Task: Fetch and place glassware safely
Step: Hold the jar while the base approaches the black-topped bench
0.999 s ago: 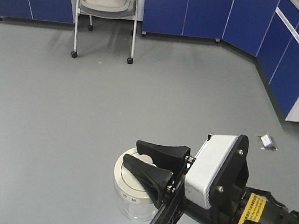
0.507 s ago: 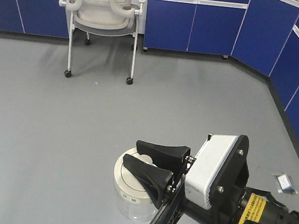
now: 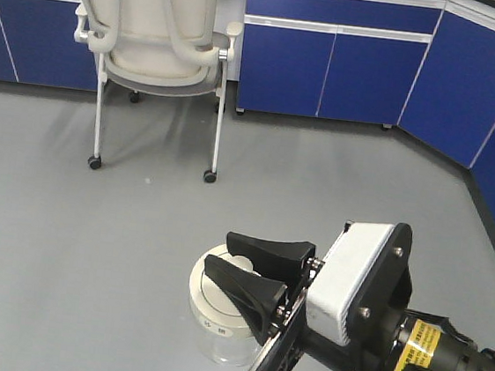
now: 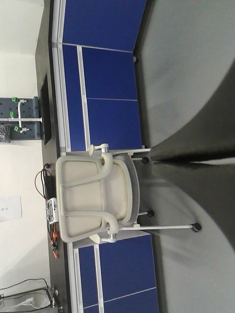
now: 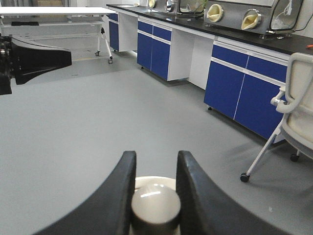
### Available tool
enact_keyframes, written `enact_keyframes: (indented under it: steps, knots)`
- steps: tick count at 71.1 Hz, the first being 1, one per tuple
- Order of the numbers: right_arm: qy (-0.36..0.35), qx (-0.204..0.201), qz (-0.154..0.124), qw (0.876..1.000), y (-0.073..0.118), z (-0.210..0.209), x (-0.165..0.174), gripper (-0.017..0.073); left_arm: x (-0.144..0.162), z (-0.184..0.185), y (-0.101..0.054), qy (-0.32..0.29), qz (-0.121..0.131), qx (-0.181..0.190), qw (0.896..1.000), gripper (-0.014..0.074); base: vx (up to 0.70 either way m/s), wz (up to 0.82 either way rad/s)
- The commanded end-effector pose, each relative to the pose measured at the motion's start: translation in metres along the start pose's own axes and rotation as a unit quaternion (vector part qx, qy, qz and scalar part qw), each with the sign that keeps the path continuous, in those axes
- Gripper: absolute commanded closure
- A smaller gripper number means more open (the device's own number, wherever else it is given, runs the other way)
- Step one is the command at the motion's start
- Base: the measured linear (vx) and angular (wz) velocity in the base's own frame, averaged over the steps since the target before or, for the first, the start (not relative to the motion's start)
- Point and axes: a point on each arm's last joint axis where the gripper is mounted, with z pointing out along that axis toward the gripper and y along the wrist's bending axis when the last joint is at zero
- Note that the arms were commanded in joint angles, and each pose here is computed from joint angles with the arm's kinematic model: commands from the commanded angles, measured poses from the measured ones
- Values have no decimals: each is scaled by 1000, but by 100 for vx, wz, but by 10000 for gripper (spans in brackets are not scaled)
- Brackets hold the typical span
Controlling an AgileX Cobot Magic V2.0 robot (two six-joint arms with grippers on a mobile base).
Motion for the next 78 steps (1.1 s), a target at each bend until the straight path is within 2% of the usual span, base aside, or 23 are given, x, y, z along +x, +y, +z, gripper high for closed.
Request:
enact_keyframes:
  steps: [1,39,78]
  knots:
    - [-76,-7,-2,997,1,-2,-23,563,-15,0,0,-48,-7,1,999,601,53,2]
    - [-76,-7,-2,997,1,-2,-23,563,-15,0,0,-48,-7,1,999,601,44,-7]
    - [-75,-7,-2,997,1,-2,-23,563,-15,0,0,-48,-7,1,999,601,28,-63]
